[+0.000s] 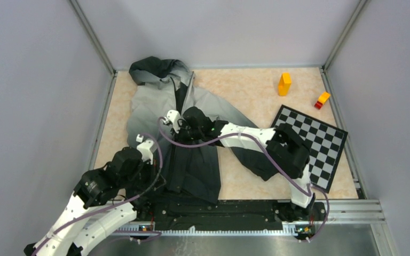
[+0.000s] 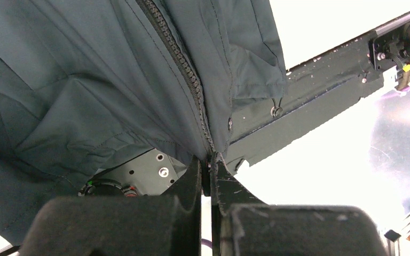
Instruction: Zip up the jacket
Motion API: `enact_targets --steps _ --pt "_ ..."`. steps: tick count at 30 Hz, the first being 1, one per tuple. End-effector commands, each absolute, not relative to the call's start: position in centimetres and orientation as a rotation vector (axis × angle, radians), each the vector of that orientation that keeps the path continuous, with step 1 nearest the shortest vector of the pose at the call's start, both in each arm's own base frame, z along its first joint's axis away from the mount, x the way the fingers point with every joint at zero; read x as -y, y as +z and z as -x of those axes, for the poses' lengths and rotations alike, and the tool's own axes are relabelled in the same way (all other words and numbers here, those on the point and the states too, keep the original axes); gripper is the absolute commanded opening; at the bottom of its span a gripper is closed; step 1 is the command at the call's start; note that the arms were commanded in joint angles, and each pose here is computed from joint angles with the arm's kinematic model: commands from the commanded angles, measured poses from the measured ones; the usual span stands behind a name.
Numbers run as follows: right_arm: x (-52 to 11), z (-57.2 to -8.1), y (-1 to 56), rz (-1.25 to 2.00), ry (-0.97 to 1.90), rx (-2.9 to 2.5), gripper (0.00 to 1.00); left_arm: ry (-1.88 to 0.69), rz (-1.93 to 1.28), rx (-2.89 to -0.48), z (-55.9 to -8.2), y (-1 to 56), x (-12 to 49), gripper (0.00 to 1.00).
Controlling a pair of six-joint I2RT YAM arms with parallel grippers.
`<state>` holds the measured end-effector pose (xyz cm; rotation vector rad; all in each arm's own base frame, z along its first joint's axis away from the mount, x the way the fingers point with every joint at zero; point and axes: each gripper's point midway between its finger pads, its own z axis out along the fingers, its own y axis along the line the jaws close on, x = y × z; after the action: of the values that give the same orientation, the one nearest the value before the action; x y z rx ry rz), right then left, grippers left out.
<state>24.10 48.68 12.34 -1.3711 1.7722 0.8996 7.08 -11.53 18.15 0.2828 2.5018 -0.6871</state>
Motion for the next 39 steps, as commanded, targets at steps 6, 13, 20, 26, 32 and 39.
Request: enact_targets --steps 6,13,20,26,32,39 --pt "-48.1 -38.7 13.3 1.066 0.341 -1.727 0.00 -0.799 -0.325 -2.542 -5.4 18.5 12.4 0.00" --pt "-47.4 -45.3 14.2 1.027 0.194 -1.634 0.00 -0.873 -0.333 -2.535 -4.9 18.6 13.2 0.00" --pt "-47.4 -52.4 14.9 0.972 0.102 -1.557 0.00 -0.900 -0.350 -2.544 -4.1 18.7 13.1 0.00" --pt "-46.7 -58.1 16.9 0.866 0.044 -1.460 0.00 -0.935 -0.361 -2.562 -3.2 18.5 13.0 0.00" --pt "-45.8 -61.2 19.3 0.763 0.067 -1.328 0.00 -1.039 -0.447 -2.564 -2.1 18.3 14.0 0.00" --pt "-43.1 -64.2 23.3 0.608 0.133 -1.200 0.00 -1.029 -0.498 -2.699 -0.8 16.0 13.7 0.00"
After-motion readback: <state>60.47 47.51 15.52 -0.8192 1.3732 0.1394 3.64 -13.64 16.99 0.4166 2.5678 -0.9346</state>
